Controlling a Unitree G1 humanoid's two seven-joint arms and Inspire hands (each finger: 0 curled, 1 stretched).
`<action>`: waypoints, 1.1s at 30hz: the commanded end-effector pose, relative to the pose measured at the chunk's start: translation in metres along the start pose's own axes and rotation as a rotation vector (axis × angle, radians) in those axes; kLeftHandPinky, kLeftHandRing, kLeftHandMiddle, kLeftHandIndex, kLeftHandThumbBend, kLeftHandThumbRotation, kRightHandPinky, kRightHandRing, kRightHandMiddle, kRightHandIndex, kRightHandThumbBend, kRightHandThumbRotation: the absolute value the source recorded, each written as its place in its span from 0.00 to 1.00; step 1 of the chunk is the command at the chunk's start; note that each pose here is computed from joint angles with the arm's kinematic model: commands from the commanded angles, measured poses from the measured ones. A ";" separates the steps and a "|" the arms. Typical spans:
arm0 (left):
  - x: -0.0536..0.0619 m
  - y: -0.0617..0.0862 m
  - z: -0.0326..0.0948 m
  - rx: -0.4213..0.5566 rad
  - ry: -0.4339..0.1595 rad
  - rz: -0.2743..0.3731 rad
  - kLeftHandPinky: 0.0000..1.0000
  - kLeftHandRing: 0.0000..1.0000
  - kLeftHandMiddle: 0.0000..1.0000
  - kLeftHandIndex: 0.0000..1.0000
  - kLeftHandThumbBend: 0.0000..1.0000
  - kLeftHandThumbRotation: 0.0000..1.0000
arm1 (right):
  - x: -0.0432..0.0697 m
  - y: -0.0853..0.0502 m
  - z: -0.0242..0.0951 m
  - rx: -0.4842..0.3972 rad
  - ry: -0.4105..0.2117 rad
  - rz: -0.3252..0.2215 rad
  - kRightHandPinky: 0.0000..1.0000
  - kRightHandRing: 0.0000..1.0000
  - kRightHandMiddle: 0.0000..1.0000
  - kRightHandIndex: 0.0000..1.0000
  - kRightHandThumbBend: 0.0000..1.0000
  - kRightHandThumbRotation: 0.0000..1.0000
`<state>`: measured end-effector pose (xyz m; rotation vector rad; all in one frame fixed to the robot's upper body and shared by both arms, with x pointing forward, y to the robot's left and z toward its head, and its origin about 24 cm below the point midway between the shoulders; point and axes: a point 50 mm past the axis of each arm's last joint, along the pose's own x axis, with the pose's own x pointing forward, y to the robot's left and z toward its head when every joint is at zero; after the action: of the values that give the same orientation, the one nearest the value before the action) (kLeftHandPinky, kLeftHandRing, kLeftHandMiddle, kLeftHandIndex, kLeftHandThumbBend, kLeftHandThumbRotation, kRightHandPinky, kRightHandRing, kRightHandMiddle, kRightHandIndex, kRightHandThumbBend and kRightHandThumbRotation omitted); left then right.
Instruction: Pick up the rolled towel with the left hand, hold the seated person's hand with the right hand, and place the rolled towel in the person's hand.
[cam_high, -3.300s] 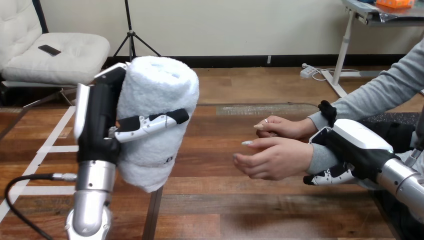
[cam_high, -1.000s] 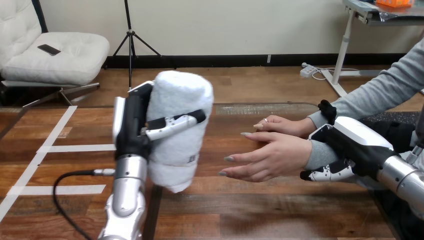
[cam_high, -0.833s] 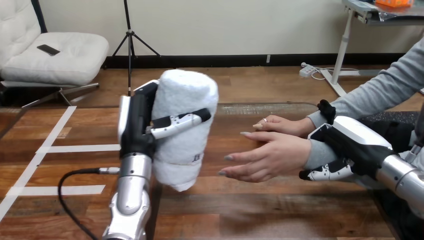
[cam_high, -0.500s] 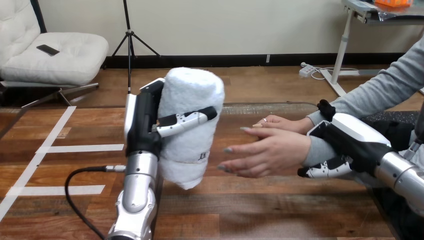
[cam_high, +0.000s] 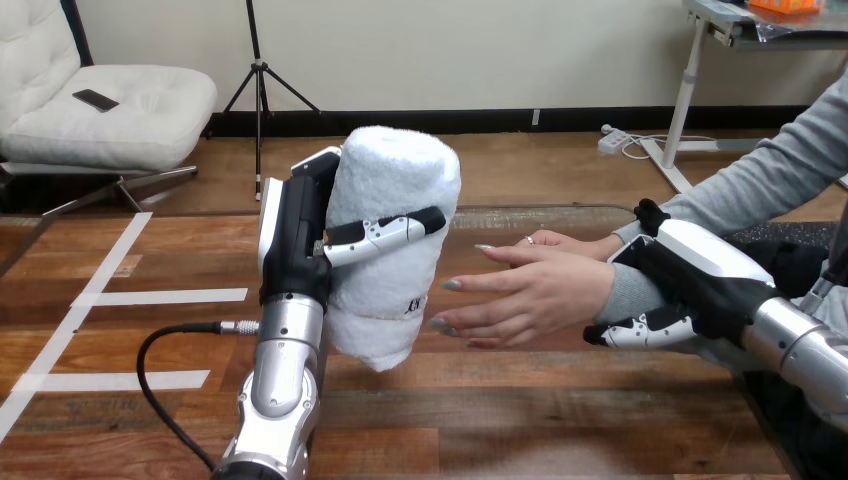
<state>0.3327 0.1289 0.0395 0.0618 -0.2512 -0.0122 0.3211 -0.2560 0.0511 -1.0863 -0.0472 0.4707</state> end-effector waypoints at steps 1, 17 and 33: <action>0.028 -0.010 0.036 -0.025 -0.154 -0.023 0.33 0.36 0.39 0.41 0.72 0.00 | 0.028 -0.031 0.036 0.010 -0.140 -0.123 0.14 0.18 0.23 0.24 0.54 0.27; 0.029 -0.012 0.037 -0.022 -0.160 -0.029 0.33 0.36 0.39 0.41 0.73 0.00 | 0.034 -0.032 0.043 0.021 -0.162 -0.124 0.13 0.17 0.23 0.24 0.54 0.27; 0.030 -0.011 0.038 -0.020 -0.164 -0.026 0.33 0.36 0.39 0.41 0.73 0.00 | 0.040 -0.032 0.050 0.004 -0.172 -0.116 0.14 0.18 0.23 0.24 0.55 0.26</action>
<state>0.3358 0.1249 0.0454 0.0546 -0.2734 -0.0220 0.3303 -0.2378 0.0523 -1.0580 -0.0694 0.4873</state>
